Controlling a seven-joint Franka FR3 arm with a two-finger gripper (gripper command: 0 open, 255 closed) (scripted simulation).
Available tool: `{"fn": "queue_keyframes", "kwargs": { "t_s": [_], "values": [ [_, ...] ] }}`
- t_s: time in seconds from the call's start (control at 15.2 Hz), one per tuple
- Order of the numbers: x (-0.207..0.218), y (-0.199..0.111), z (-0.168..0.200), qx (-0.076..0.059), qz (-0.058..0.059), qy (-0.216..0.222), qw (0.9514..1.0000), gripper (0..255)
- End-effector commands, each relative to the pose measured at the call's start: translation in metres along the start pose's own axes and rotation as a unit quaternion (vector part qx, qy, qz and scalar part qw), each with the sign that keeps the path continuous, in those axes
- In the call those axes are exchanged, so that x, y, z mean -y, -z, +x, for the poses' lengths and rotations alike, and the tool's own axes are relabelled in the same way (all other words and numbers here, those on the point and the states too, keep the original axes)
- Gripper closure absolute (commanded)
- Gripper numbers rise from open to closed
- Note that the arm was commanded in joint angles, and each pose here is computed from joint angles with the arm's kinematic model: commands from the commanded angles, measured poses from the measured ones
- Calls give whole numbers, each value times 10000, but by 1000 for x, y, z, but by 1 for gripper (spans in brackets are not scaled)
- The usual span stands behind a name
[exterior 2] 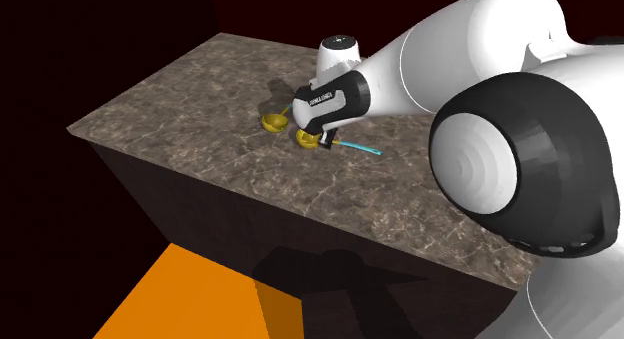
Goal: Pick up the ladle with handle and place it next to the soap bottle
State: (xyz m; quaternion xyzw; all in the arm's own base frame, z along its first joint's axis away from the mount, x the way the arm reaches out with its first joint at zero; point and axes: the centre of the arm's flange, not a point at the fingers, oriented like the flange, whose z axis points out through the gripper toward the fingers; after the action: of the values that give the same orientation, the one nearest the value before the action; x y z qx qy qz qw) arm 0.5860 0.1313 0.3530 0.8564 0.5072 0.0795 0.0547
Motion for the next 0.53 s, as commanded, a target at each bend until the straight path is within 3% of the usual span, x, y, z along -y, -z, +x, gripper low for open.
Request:
{"fn": "queue_keyframes", "kwargs": {
  "t_s": [0.0,0.46],
  "values": [
    [-2,10,1,1,1,1,10000,255],
    [-8,46,4,1,1,1,10000,255]
  ]
}}
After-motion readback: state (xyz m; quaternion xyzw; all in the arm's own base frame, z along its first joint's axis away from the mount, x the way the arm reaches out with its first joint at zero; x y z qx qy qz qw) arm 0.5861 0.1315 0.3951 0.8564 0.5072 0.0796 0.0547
